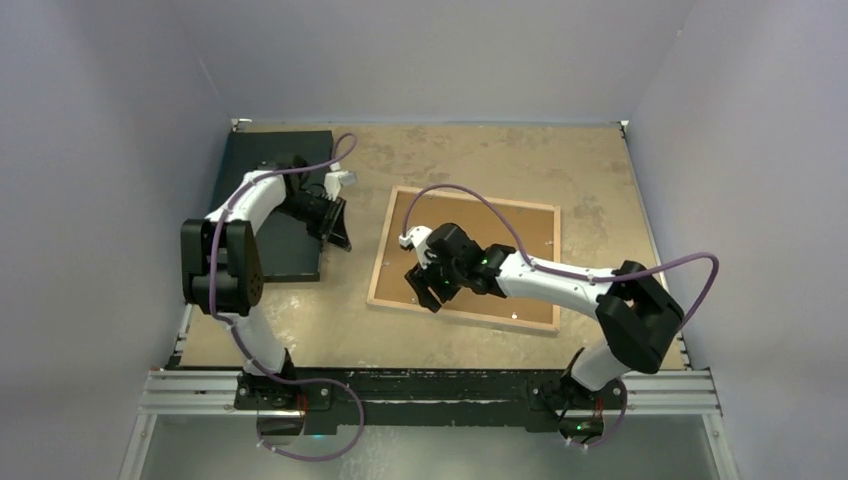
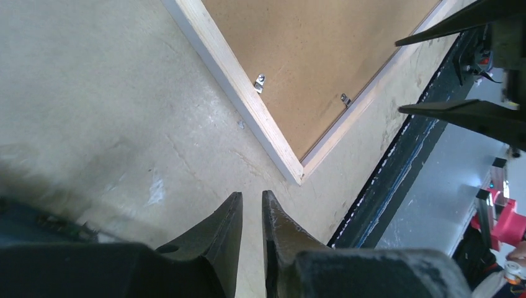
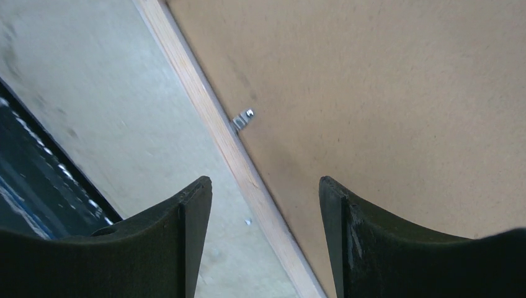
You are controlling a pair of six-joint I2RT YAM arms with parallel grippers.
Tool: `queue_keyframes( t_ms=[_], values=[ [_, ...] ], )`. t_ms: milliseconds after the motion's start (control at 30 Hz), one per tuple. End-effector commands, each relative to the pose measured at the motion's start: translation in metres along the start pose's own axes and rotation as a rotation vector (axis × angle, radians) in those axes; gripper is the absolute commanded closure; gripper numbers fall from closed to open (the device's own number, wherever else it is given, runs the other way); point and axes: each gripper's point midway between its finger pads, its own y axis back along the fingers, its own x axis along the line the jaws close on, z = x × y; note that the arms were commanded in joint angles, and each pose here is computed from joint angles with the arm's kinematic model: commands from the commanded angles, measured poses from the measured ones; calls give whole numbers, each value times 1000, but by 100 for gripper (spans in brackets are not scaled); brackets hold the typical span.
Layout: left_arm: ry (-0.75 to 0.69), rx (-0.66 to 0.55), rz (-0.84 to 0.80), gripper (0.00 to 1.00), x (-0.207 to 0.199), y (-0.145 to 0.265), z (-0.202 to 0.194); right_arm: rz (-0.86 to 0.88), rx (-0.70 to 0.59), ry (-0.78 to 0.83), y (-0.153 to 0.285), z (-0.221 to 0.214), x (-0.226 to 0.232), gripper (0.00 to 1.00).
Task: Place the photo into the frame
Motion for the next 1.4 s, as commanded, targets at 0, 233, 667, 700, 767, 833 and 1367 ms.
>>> queue_keyframes(
  t_ms=[0, 233, 667, 700, 767, 833, 1367],
  values=[
    [-121, -53, 43, 83, -22, 42, 18, 26, 106, 143, -3, -13, 3, 33],
    [-205, -96, 123, 79, -38, 75, 31, 7, 212, 229, -26, -33, 13, 43],
    [-323, -269, 218, 77, -58, 120, 61, -149, 100, 206, -42, 2, 19, 100],
    [-369, -293, 217, 75, -65, 123, 62, -132, 82, 208, -40, 11, 23, 100],
    [-510, -329, 208, 66, -78, 124, 58, -102, 20, 227, -32, 36, 31, 100],
    [-648, -357, 226, 64, -85, 122, 48, -59, -45, 255, -20, 61, 41, 100],
    [-1621, -237, 467, 31, -102, 105, -21, 267, -297, 151, 54, 152, 70, 100]
  ],
)
